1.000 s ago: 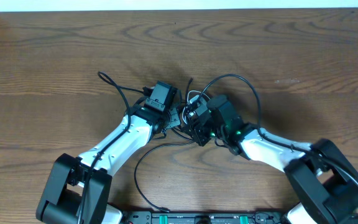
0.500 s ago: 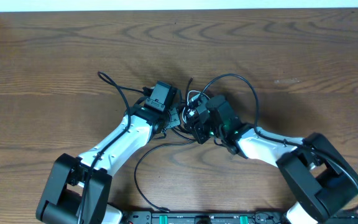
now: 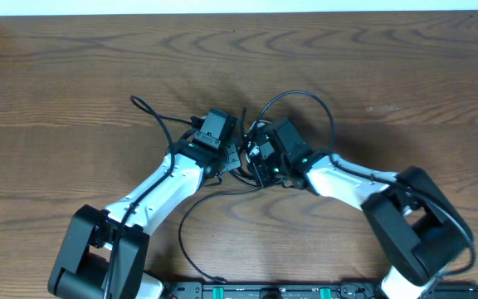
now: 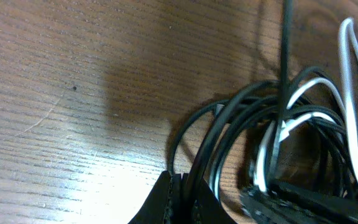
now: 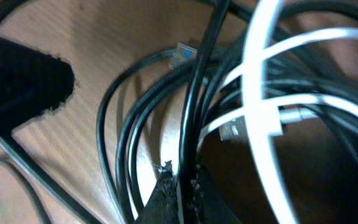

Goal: Untangle cables

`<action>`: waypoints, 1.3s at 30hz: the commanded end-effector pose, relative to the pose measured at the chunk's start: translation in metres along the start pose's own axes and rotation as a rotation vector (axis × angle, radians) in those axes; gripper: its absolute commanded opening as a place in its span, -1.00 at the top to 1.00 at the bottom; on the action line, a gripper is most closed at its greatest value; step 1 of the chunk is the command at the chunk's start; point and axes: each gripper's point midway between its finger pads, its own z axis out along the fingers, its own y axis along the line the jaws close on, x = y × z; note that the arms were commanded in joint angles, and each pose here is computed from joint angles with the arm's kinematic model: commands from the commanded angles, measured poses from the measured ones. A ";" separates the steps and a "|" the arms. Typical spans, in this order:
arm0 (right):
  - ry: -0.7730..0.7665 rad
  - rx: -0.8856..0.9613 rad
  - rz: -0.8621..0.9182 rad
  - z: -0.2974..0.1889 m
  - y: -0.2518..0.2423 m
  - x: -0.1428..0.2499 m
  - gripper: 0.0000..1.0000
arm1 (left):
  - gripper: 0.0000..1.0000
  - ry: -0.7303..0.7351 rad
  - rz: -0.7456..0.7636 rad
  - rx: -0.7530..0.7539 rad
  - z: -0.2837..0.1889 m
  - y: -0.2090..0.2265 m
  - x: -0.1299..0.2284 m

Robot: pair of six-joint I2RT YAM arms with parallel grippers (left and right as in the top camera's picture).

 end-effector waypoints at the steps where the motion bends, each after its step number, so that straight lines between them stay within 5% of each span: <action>1: -0.104 -0.051 0.019 -0.053 0.013 -0.043 0.98 | 0.85 0.002 -0.015 -0.023 0.002 0.006 0.000; 10: -0.197 -0.115 0.048 -0.158 0.032 -0.054 0.98 | 0.85 0.002 -0.015 -0.023 0.002 0.006 0.001; 29: -0.176 -0.557 0.166 -0.233 0.064 -0.040 0.97 | 0.85 -0.063 -0.012 -0.117 0.001 0.023 -0.010; 32: -0.185 -0.502 0.186 -0.233 0.047 -0.037 0.97 | 0.85 -0.128 -0.008 -0.218 -0.003 0.041 -0.020; 36: -0.140 -0.127 0.311 -0.214 -0.021 -0.016 0.97 | 0.84 -0.163 -0.003 -0.287 -0.007 0.054 -0.024; 39: -0.105 -0.089 0.314 -0.205 -0.023 -0.006 0.98 | 0.74 -0.144 -0.003 -0.270 -0.006 0.051 -0.021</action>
